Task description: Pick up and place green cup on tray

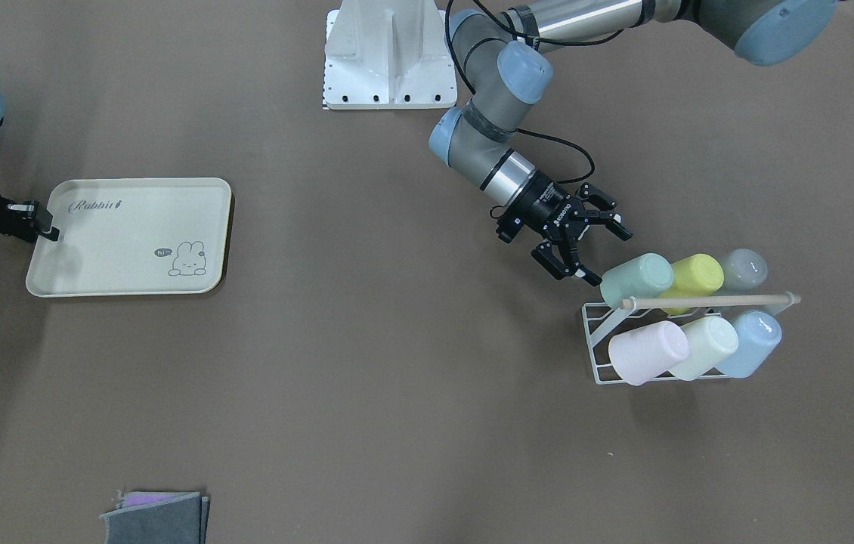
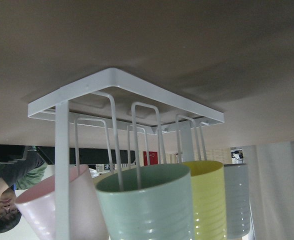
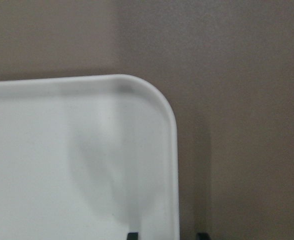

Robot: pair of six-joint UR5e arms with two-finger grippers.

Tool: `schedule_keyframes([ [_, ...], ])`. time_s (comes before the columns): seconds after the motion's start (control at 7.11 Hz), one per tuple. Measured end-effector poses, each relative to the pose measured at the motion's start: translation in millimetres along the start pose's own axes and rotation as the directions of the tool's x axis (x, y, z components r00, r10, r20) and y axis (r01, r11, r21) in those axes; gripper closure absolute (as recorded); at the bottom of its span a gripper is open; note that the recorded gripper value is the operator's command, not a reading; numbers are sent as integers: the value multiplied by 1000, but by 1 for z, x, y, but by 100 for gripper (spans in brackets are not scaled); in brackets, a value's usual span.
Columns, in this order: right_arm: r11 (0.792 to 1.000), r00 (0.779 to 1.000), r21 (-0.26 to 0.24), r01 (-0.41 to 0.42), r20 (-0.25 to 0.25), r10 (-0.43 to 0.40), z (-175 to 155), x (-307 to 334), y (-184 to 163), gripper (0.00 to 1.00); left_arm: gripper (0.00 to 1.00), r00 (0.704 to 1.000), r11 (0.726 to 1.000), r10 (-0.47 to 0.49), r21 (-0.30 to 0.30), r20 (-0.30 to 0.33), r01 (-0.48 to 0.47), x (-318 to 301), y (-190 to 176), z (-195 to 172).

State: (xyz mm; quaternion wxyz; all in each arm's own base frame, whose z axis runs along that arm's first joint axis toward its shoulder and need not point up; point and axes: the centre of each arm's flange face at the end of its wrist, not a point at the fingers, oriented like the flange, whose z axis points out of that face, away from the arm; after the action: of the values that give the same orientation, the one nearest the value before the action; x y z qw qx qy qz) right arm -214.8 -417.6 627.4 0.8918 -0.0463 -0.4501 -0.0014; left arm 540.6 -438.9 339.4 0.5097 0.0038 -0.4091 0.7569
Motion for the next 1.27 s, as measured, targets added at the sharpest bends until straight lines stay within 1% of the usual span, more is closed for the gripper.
schedule_keyframes([
  [0.14, 1000, 1000, -1, -1, 0, 1, 0, 0, 0, 51, 2, 1000, 1000, 4, -15, 13, -4, 1, -1, 3],
  [0.42, 1000, 1000, -2, -4, -8, 4, 3, 3, 0, 52, 2, 1000, 999, 15, -33, 16, -14, 4, -5, 10],
  [0.56, 1000, 1000, -3, -6, -11, 6, 4, 4, -1, 70, 3, 1000, 999, 19, -39, 14, -19, 5, -6, 14],
  [0.7, 1000, 1000, -4, -6, -10, 6, 4, 3, -1, 98, 3, 1000, 998, 22, -51, 18, -21, 6, -6, 18],
  [0.84, 1000, 1000, -7, -5, -5, 5, 4, 2, -1, 100, 3, 999, 998, 22, -66, 33, -20, 4, -4, 19],
  [0.98, 1000, 1000, -8, -5, 0, 5, 2, 1, -1, 100, 3, 999, 997, 22, -75, 43, -19, 4, -4, 20],
  [1.27, 999, 999, -27, -17, 32, 18, -4, 3, -2, 100, 3, 999, 996, 11, -86, 47, -7, 4, -4, 25],
])
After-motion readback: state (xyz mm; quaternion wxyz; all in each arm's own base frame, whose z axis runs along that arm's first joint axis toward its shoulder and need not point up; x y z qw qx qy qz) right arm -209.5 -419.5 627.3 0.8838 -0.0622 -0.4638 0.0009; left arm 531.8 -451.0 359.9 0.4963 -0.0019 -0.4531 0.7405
